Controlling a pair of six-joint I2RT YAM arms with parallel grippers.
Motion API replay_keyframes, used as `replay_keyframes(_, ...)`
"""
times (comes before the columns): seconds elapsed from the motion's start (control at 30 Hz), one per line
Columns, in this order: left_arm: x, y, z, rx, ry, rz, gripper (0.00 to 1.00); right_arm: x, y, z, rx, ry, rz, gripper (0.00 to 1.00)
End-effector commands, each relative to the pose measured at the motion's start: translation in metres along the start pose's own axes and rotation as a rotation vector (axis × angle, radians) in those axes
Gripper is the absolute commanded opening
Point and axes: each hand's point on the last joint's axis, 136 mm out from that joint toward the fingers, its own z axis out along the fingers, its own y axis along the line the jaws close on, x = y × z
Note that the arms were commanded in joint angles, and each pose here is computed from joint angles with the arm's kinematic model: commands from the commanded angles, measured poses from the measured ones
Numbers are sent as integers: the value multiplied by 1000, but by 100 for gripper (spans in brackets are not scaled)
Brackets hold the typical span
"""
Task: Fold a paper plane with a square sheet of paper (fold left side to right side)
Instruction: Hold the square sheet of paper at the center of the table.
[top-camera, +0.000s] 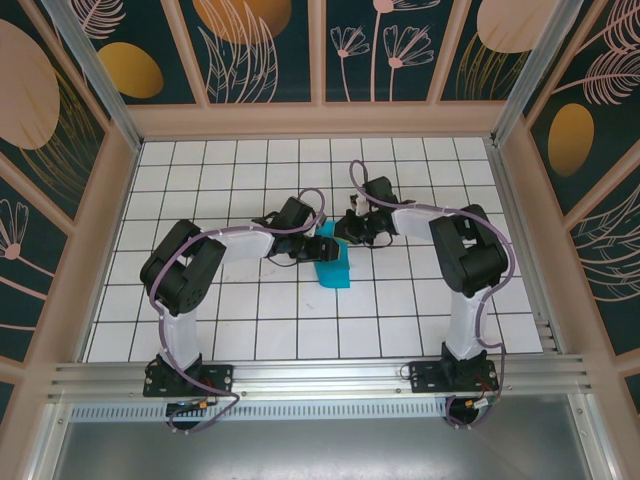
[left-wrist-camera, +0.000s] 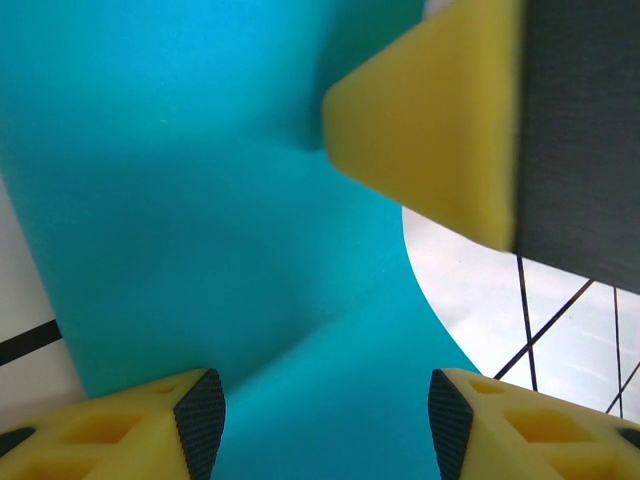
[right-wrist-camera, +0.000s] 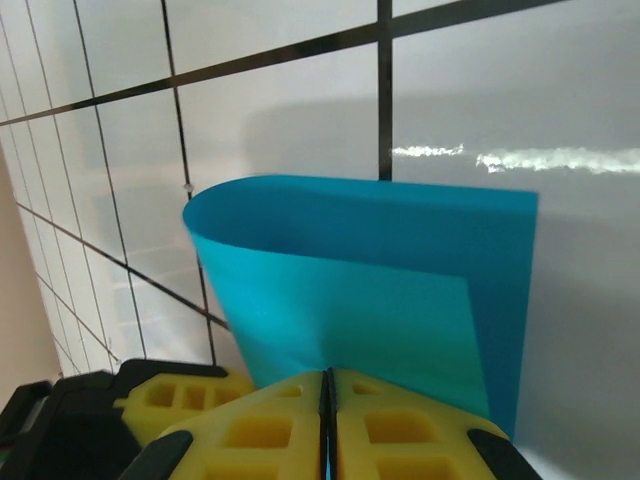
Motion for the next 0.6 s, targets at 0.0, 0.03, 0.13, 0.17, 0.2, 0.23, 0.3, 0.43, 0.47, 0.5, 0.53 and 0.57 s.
replay_keyframes(0.0,33,33,15,-85,91,-36,60,-10,11,6,-22,-9,-25,12)
replay_keyframes(0.03,33,32,15,-84,91,-32,60,-8,7,9,-7,-3,-22,12)
replay_keyframes(0.13,33,30,14,-79,90,-9,60,-3,-6,16,30,17,-13,12)
replay_keyframes(0.17,33,29,14,-79,90,-1,61,-2,-9,17,39,22,-8,12)
replay_keyframes(0.2,34,29,14,-80,91,8,61,-1,-14,19,53,26,-4,12)
replay_keyframes(0.23,34,28,14,-80,94,19,61,2,-18,22,67,35,0,12)
replay_keyframes(0.3,36,29,14,-82,100,34,61,6,-26,25,94,47,11,12)
replay_keyframes(0.43,39,26,11,-75,105,85,62,14,-44,28,156,66,36,12)
replay_keyframes(0.47,39,25,10,-73,105,97,62,15,-47,28,168,69,39,12)
replay_keyframes(0.5,40,24,10,-71,106,109,62,17,-51,29,183,75,41,12)
replay_keyframes(0.53,41,23,9,-69,105,124,62,19,-54,30,195,80,44,12)
replay_keyframes(0.57,41,22,8,-68,106,134,62,20,-56,30,203,83,46,12)
